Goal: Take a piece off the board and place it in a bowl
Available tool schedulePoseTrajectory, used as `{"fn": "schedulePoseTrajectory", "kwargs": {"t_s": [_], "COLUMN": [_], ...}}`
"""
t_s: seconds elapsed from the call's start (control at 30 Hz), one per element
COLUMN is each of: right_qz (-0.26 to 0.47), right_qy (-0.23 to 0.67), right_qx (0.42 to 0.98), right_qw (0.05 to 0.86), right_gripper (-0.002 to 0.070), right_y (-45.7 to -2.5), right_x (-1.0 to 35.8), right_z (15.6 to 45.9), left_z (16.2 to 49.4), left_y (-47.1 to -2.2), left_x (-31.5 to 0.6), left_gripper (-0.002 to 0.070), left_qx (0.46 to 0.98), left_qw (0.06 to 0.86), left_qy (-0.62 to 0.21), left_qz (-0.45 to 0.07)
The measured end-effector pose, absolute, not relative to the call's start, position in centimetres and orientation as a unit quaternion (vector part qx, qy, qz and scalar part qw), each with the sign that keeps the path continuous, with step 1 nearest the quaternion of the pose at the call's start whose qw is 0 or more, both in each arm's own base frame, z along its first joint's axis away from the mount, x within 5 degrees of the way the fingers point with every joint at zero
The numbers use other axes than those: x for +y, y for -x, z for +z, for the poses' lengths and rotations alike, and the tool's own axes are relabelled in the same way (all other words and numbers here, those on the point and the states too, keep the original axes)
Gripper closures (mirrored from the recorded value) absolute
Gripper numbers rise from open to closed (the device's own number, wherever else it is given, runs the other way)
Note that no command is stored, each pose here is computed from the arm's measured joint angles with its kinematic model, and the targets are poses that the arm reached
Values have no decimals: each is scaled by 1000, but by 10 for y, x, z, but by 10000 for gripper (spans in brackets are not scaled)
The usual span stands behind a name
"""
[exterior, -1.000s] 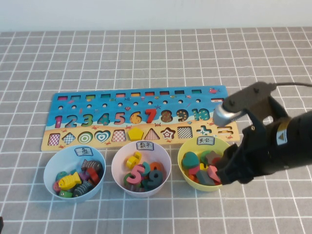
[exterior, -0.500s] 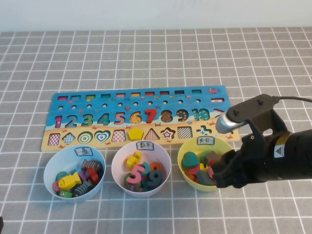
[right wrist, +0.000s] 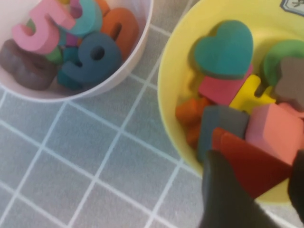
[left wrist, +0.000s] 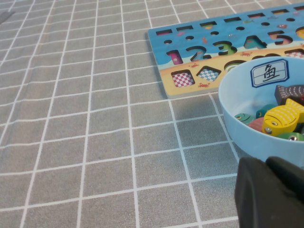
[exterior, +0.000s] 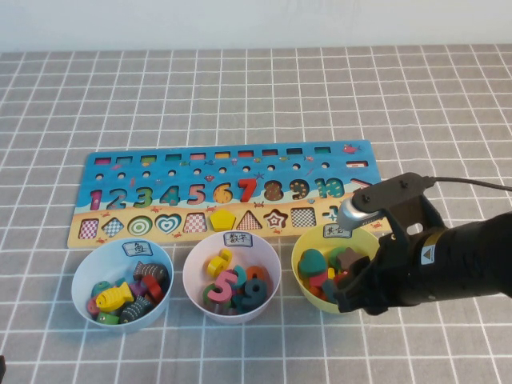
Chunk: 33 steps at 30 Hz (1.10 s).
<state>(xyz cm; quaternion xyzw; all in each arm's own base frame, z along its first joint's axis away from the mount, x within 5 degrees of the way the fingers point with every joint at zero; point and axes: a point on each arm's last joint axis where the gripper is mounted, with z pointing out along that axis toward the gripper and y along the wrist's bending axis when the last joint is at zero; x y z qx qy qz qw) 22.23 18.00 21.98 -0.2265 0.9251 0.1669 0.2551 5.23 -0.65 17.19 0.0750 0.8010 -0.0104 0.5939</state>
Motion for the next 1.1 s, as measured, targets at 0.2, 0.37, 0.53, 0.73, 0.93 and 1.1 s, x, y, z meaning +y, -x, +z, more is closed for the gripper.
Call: {"fn": "schedulePoseTrajectory", "kwargs": {"t_s": [0.2, 0.37, 0.53, 0.73, 0.93, 1.1], "right_qz": [174, 176, 178, 178, 186, 198], "right_qy": [213, 209, 205, 205, 205, 210], "right_qx": [924, 924, 924, 925, 917, 912], "right_qw": [266, 267, 268, 267, 286, 290], "right_gripper": [421, 415, 335, 250, 253, 400], "right_y": [-228, -229, -230, -230, -226, -213], "right_x": [184, 185, 185, 185, 183, 175], "right_z": [215, 213, 213, 213, 225, 246], "left_z": [172, 172, 172, 172, 172, 172], "left_y": [-52, -52, -52, -52, -52, -52], "left_x": [-6, -6, -6, -6, -6, -6], "left_gripper": [676, 676, 676, 676, 676, 676], "left_qx": [801, 801, 801, 801, 801, 801], "left_qw": [594, 594, 594, 594, 594, 594], "left_qy": [-75, -75, -75, -75, -75, -75], "left_qz": [-10, -10, -10, -10, -10, -10]}}
